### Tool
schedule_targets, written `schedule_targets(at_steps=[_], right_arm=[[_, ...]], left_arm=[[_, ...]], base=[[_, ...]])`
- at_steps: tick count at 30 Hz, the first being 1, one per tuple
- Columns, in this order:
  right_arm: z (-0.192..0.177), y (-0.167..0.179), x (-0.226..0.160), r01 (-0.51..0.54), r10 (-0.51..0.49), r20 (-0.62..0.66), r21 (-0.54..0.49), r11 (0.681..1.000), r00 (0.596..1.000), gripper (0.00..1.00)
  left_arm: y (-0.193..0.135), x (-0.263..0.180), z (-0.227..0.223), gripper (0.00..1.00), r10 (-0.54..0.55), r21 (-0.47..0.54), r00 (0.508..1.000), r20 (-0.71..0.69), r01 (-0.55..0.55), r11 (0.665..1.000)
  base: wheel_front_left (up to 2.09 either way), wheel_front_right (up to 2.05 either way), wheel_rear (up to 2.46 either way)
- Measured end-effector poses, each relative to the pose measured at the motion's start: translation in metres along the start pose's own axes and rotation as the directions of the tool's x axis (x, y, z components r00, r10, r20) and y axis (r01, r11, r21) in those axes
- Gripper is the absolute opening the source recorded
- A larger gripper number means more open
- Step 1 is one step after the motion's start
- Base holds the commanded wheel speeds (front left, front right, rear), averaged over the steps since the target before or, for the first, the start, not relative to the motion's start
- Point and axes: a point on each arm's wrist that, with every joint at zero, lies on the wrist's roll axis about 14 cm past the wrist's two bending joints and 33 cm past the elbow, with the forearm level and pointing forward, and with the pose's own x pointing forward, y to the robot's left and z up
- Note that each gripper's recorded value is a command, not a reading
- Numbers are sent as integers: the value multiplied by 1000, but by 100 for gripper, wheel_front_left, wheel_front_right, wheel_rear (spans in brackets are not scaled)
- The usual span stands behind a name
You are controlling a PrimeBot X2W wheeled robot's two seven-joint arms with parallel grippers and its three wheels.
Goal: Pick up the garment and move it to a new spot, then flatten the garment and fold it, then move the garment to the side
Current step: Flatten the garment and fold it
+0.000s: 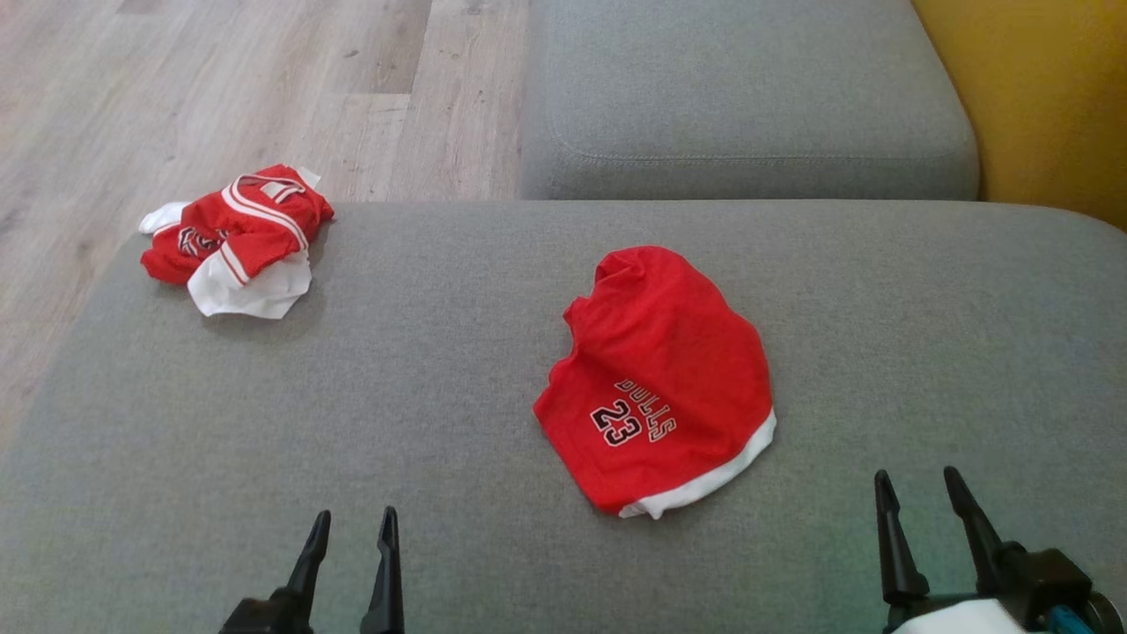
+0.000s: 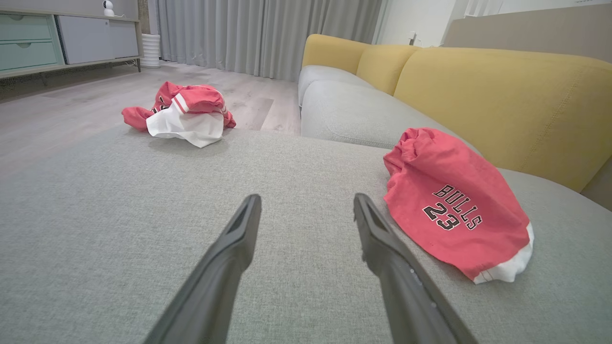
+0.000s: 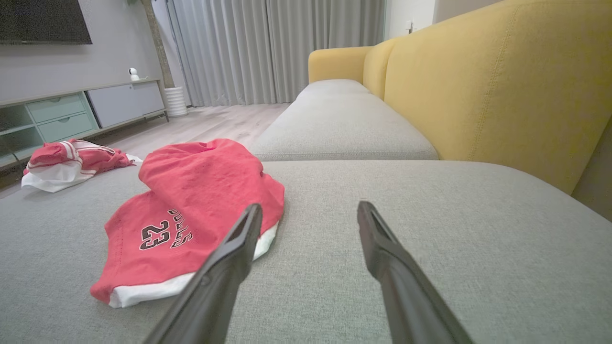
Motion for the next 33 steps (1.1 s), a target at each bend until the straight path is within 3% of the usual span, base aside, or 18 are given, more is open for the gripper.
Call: schedule_targets(at_steps=[16,21,24,28,33], right_arm=[[-12,-2,1,6,-6,-39,4,1000,999,100],[-10,-4,7,11,-11,-37,6,1000,999,100],[-10,-5,10,15,-15,-36,3,1000,999,100],[-9,-10,13,33,-32,-35,3,999,999,100],[-7,-21,18,65,-65,-29,-3,998,997,100]], left_arm=[[2,2,-4,100,12,-2,1000,-18,-12,1000],[-27,13,-8,100,-94,-1,994,-59,94,996],[-65,25,-12,100,-223,8,970,-96,224,974],[-117,36,-28,100,-383,12,908,-167,390,921],[-152,44,-58,100,-486,10,827,-284,509,861]], base=[[0,0,0],[0,0,0],[0,0,0],[0,0,0],[0,0,0]])
